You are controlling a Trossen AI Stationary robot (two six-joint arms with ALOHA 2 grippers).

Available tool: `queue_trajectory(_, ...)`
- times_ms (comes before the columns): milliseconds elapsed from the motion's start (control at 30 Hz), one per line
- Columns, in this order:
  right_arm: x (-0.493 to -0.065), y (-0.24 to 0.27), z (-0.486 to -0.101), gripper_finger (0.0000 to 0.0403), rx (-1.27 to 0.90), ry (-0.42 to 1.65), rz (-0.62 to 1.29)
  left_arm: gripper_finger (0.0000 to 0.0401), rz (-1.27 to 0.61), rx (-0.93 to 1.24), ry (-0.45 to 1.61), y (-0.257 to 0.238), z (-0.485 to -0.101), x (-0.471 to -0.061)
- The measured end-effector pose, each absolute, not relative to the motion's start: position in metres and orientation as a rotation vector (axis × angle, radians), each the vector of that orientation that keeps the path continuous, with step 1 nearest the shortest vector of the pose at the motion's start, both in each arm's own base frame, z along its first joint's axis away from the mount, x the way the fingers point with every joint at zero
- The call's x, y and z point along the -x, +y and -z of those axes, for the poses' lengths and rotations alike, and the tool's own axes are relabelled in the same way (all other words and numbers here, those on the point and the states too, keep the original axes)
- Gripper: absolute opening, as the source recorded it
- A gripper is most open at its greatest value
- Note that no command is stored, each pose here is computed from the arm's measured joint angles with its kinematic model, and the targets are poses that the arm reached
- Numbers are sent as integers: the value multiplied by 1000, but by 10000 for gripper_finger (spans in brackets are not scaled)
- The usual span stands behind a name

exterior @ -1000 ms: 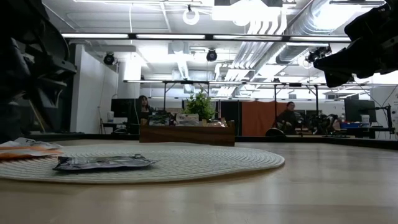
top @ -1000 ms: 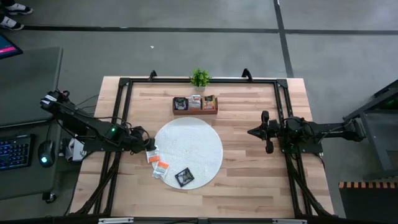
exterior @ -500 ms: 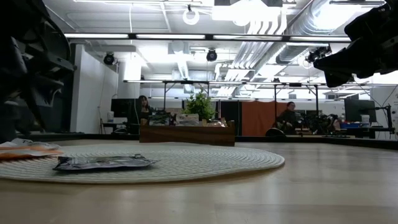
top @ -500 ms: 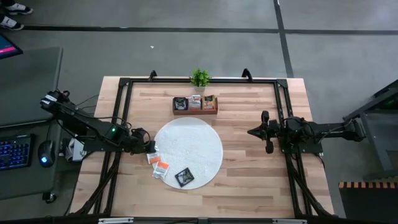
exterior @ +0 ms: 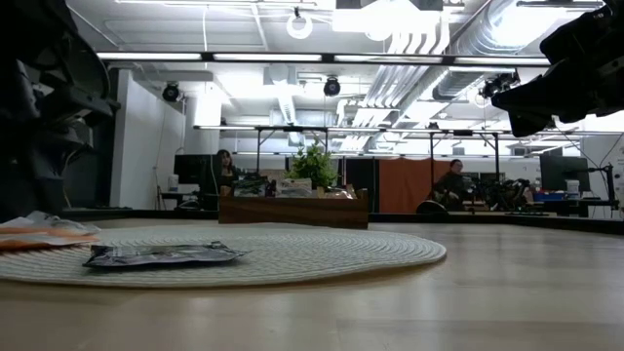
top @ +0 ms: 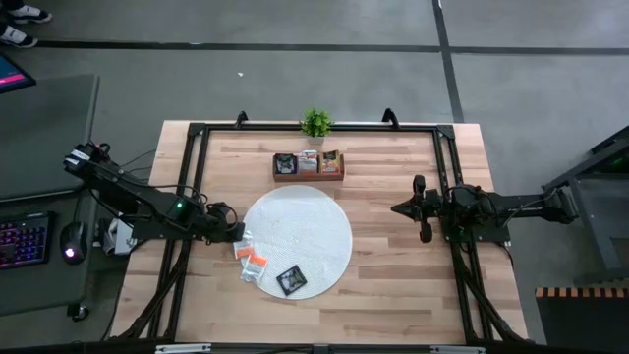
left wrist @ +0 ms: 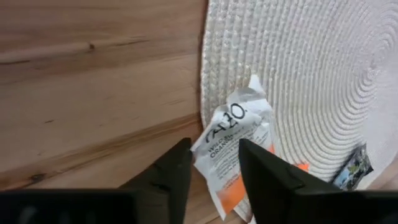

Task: Pick & Place Tea
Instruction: Put the orange tea bag into the middle section of the wooden organizer

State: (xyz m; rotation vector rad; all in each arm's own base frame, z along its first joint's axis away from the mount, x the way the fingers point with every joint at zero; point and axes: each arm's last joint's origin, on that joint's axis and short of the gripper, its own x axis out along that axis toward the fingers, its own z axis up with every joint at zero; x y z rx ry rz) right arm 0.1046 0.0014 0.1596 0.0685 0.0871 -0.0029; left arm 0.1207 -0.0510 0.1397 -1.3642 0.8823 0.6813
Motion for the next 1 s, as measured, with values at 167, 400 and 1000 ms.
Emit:
queue_trajectory(167, -105, 1, -160, 1, -68, 87, 3, 81, -689, 1358, 885, -51, -139, -120)
queue_trajectory(400, -105, 1, -160, 1, -68, 87, 3, 11, -682, 1332, 893, -50, -139, -120)
queue_trajectory(1000, -105, 1, -160, 1, -69, 87, 3, 0, -557, 1274, 846, -52, -157, -125)
